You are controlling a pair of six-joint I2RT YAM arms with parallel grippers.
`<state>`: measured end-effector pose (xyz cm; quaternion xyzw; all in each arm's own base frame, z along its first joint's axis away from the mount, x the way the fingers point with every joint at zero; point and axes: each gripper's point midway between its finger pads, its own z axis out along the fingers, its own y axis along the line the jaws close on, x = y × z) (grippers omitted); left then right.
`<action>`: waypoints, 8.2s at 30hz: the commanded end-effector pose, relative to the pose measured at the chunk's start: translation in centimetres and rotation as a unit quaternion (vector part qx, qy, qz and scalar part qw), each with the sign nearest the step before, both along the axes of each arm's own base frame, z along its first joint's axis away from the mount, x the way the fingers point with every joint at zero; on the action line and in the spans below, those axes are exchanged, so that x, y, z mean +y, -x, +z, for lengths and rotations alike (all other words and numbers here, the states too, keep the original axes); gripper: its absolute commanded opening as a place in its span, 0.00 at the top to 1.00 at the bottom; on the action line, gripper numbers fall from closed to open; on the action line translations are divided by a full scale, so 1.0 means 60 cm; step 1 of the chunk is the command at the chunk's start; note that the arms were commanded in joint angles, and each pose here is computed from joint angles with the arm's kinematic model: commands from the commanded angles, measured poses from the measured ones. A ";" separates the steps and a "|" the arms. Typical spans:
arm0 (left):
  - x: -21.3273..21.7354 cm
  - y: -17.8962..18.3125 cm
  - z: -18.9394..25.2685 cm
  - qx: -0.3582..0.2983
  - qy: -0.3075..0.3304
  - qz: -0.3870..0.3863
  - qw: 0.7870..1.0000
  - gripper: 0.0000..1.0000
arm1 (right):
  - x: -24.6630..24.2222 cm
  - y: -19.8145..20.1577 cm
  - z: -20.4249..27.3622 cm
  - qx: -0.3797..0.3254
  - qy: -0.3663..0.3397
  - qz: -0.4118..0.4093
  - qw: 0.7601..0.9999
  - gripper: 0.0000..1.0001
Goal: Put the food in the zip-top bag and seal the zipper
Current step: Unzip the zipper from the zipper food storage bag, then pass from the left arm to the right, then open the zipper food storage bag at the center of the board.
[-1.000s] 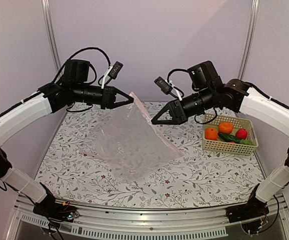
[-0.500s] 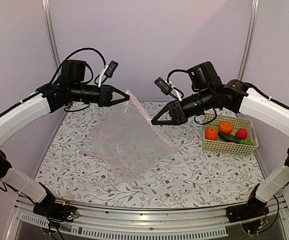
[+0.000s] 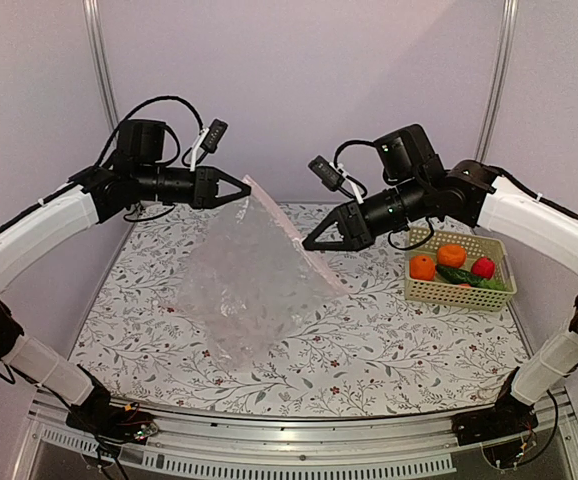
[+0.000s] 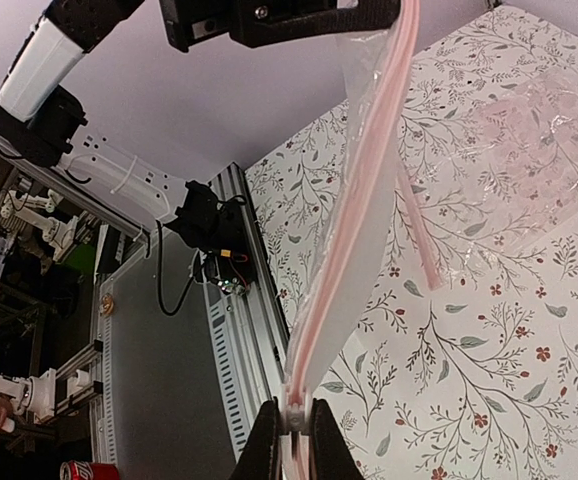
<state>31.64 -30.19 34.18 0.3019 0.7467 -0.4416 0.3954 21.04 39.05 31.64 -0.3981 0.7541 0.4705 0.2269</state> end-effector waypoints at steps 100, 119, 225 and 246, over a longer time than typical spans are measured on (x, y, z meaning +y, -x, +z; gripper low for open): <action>-0.029 0.099 0.010 -0.022 0.032 -0.168 0.985 1.00 | -0.041 -0.011 0.037 -0.109 0.009 -0.107 0.988 0.39; -0.030 0.101 0.010 -0.023 0.030 -0.168 0.985 1.00 | 0.006 -0.018 -0.022 -0.094 0.052 -0.100 0.989 0.55; -0.105 0.025 -0.080 0.048 -0.076 0.219 0.971 0.05 | 0.046 -0.092 -0.118 -0.063 0.101 -0.315 0.942 1.00; -0.086 0.035 -0.126 0.032 -0.170 0.246 0.954 0.50 | 0.017 -0.116 -0.129 -0.077 0.130 -0.371 0.916 1.00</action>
